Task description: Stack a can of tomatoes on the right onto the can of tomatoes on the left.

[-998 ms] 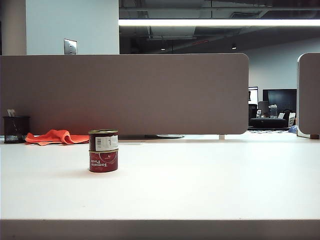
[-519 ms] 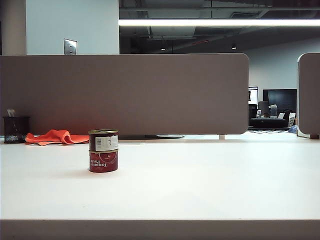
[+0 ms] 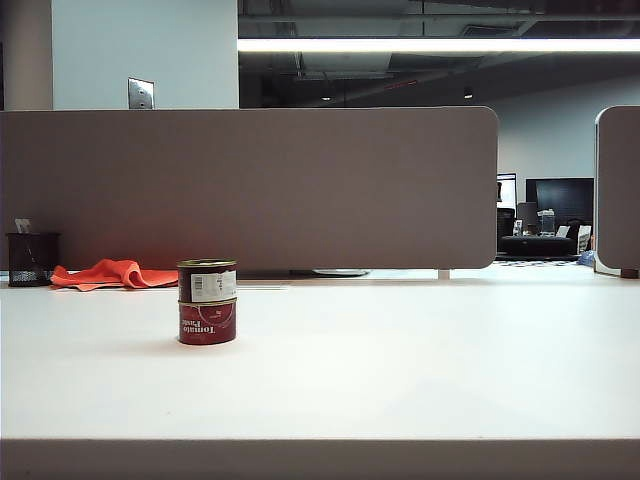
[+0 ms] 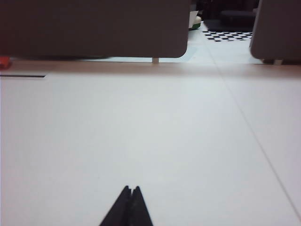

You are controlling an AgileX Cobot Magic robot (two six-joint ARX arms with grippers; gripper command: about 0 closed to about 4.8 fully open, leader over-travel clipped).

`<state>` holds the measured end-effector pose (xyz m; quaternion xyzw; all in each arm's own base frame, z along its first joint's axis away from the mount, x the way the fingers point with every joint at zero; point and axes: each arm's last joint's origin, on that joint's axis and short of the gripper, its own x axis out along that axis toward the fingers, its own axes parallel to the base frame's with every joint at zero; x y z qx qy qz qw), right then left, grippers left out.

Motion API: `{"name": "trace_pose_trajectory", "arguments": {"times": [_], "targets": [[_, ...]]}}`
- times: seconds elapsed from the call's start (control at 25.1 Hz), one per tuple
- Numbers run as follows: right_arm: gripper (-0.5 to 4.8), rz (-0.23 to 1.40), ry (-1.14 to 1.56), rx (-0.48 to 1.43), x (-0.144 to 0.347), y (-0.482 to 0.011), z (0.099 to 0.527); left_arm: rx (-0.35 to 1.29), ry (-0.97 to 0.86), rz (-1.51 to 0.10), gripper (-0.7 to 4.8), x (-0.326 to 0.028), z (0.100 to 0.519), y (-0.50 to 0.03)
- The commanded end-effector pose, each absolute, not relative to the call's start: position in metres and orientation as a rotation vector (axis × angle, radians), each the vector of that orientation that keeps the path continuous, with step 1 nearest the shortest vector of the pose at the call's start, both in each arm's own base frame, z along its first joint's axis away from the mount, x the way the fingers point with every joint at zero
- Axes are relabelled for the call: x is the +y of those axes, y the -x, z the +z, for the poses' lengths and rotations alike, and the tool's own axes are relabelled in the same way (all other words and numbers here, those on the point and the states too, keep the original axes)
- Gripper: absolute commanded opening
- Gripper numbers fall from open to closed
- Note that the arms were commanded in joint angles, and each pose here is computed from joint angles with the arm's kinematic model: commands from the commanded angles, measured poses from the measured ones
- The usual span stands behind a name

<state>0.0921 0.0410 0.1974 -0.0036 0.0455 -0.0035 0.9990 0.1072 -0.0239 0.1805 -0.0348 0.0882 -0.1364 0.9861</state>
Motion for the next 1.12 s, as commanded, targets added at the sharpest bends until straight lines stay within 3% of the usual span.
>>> {"name": "trace_pose_trajectory", "arguments": {"times": [0.04, 0.28, 0.4, 1.12], "targets": [[-0.01, 0.060, 0.028, 0.126, 0.044, -0.093, 0.185, 0.155, 0.071, -0.271, -0.05, -0.024, 0.173, -0.108], [-0.01, 0.094, 0.067, 0.189, 0.045, -0.093, 0.171, 0.193, 0.067, -0.251, -0.04, -0.023, 0.165, -0.108], [-0.01, 0.195, 0.083, 0.193, 0.048, -0.093, 0.162, 0.203, 0.066, -0.250, -0.04, -0.023, 0.162, -0.108], [-0.01, 0.216, 0.085, 0.202, 0.049, -0.094, 0.149, 0.243, 0.058, -0.258, -0.04, -0.023, 0.146, -0.108]]}}
